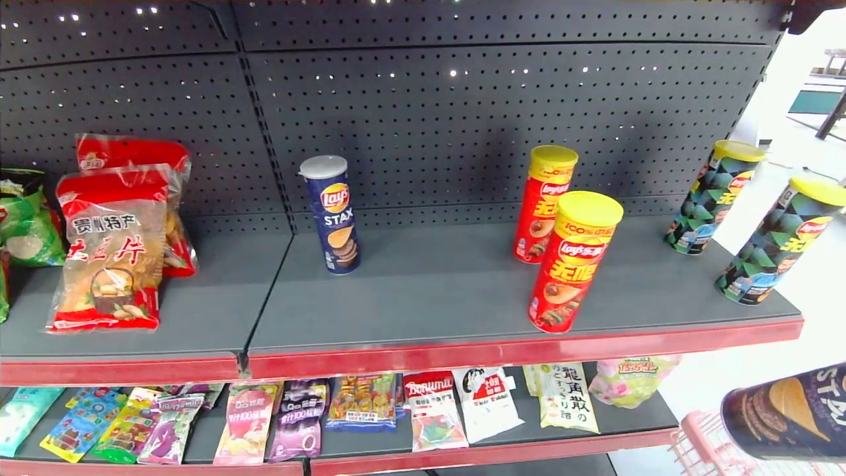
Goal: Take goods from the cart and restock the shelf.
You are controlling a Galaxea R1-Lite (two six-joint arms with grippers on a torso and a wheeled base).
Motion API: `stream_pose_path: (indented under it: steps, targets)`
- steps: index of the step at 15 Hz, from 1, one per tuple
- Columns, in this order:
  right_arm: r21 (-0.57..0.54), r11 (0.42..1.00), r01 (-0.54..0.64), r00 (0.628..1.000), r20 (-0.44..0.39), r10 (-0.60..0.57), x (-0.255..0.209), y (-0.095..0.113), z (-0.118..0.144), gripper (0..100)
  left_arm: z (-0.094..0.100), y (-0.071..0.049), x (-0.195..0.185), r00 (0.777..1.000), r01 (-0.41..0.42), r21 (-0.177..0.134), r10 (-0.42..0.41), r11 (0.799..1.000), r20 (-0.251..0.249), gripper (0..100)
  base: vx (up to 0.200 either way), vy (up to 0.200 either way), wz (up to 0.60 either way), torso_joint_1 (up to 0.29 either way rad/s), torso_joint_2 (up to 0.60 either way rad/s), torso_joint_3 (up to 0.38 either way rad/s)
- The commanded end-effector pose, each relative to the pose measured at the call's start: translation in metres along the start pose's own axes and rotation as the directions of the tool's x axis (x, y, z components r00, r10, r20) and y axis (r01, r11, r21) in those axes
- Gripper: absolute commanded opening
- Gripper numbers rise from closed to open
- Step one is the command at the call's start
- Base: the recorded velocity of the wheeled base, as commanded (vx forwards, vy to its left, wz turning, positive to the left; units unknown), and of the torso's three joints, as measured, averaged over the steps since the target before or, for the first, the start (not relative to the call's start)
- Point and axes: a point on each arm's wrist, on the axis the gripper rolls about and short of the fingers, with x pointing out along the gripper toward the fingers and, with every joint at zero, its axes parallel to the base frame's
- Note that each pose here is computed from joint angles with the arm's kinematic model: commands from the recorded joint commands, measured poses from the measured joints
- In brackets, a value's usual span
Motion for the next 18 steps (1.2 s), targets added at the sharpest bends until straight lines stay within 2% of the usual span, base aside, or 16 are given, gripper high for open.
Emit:
stream_pose_path:
  steps: [1,5,10,17,18]
  targets:
    - [0.001,1.000,0.003,1.000,0.016,-0.003,-0.004,0.000,-0.004,0,0.000,0.000,0.000,1.000,0.000,0.000,0.000,1.000,0.000,100,0.000,0.200,0.00,0.007,0.01,0.002]
    - [0.002,1.000,0.009,0.999,0.049,-0.010,-0.011,0.001,-0.007,0,0.000,0.000,0.000,1.000,0.000,0.000,0.000,1.000,0.000,100,0.000,0.000,0.00,0.000,0.00,0.000]
    - [0.003,1.000,0.023,0.998,0.065,-0.024,-0.015,0.002,-0.015,0,0.000,0.000,0.000,1.000,0.000,0.000,0.000,1.000,0.000,100,0.200,0.000,0.00,0.000,0.00,0.004]
    - [0.011,0.999,0.045,0.988,0.150,-0.046,-0.030,0.001,-0.019,0,0.000,0.000,0.000,1.000,0.000,-0.002,0.000,1.000,-0.002,100,0.000,0.000,0.00,0.000,0.00,0.000]
    - [0.013,0.999,0.048,0.984,0.170,-0.050,-0.034,0.001,-0.019,0,0.000,0.000,0.001,1.000,0.004,-0.001,-0.004,1.000,-0.022,100,0.000,0.000,0.00,0.000,0.00,0.000]
